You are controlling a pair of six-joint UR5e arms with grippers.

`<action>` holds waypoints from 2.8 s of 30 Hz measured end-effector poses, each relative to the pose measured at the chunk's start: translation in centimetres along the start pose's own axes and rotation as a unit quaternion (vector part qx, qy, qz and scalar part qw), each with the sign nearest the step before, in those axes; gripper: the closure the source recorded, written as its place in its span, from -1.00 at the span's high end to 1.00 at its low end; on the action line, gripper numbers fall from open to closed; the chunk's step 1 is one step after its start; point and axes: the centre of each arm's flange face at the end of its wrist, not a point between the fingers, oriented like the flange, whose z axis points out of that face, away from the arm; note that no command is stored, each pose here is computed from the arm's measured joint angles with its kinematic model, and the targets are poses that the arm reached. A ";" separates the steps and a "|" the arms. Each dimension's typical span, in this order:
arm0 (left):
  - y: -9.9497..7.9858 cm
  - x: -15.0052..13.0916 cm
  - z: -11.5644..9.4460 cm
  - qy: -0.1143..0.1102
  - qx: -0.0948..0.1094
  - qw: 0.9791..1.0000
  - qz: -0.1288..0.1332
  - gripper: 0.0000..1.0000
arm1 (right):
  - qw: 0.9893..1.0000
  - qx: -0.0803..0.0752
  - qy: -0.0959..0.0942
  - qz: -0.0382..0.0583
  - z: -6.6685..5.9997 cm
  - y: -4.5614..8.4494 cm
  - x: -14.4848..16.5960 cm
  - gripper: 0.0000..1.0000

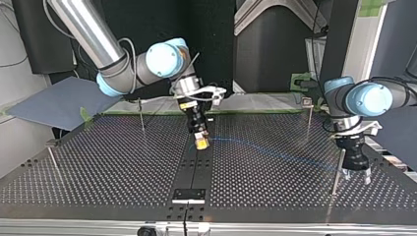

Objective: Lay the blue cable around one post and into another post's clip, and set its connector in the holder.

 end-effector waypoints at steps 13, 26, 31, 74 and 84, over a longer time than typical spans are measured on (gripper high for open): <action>-0.1 0.4 -0.3 0.007 -0.003 1.000 0.000 0.97 | 0.999 -0.012 -0.037 -0.004 -1.7 1.3 -3.5 -1.00; 0.3 0.8 -0.8 0.010 -0.015 1.000 0.001 0.97 | 0.998 -0.026 -0.058 -0.005 -4.4 2.3 -7.4 -1.00; 0.3 0.8 -0.8 0.010 -0.015 1.000 0.001 0.97 | 0.998 -0.032 -0.063 -0.003 -5.4 2.8 -8.8 -1.00; 0.3 0.8 -0.8 0.011 -0.015 1.000 0.000 0.97 | 0.980 -0.194 -0.049 0.006 -15.7 10.9 -17.9 -1.00; 0.3 0.8 -0.8 0.010 -0.015 1.000 0.000 0.97 | 0.969 -0.243 -0.043 -0.001 -18.6 13.5 -19.3 -1.00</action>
